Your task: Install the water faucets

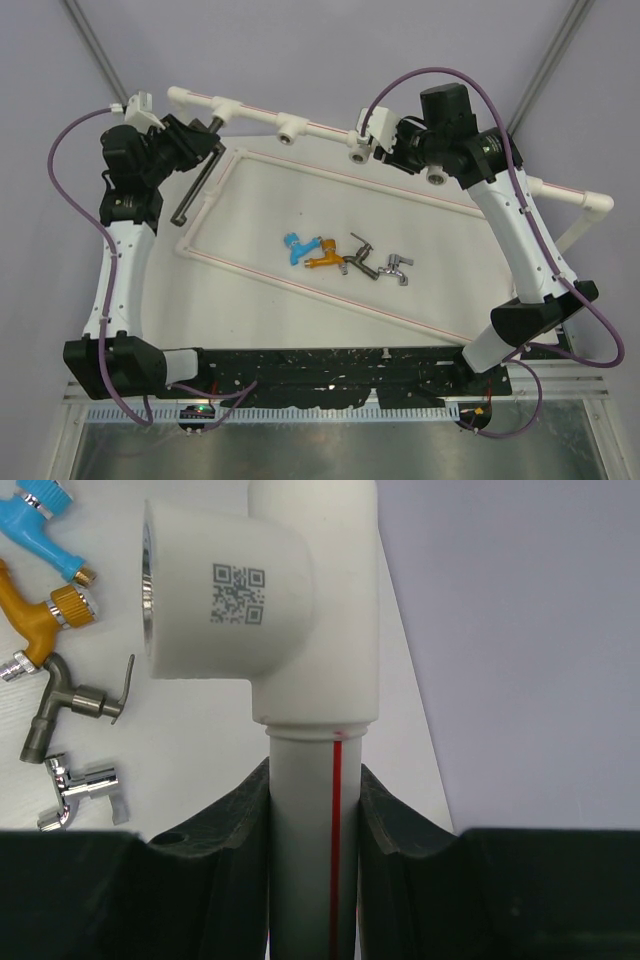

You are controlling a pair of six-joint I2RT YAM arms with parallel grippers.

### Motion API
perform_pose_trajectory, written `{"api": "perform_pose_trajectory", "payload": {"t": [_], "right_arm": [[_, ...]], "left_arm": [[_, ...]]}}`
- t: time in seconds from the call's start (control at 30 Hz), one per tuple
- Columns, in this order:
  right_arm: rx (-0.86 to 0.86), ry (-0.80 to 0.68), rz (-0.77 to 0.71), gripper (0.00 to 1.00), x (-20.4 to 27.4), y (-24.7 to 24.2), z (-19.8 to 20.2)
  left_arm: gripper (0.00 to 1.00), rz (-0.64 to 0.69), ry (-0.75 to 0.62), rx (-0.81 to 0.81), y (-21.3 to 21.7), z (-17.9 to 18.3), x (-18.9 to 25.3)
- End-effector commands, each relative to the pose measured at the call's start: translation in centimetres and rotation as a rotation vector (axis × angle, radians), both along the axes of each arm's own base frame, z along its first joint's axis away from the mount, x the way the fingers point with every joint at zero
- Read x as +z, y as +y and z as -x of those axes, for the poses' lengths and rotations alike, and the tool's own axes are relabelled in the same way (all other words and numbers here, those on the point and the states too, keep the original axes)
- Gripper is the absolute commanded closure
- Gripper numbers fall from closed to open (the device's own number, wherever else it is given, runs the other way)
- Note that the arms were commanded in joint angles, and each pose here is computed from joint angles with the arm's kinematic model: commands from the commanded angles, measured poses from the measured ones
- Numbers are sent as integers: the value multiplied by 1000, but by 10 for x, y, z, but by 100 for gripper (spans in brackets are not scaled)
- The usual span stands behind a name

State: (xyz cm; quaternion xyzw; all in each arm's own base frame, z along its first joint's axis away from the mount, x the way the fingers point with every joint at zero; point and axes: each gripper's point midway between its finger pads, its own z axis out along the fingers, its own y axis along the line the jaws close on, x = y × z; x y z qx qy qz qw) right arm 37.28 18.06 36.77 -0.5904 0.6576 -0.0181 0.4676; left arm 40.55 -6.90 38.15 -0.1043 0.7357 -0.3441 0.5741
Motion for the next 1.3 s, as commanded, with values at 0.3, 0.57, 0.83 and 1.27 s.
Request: {"api": "perform_pose_trajectory", "payload": {"t": [0.3, 0.57, 0.83, 1.27], "right_arm": [[142, 51, -46, 95, 4, 14, 40], [151, 45, -56, 95, 6, 15, 42], [155, 39, -57, 95, 8, 15, 45], [167, 24, -64, 95, 11, 17, 47]], "left_arm": [[100, -455, -288, 9, 4, -8, 7], [100, -594, -388, 13, -8, -9, 2], [100, -750, -425, 25, -7, -12, 0], [100, -1170, -524, 76, -16, -18, -25]]}}
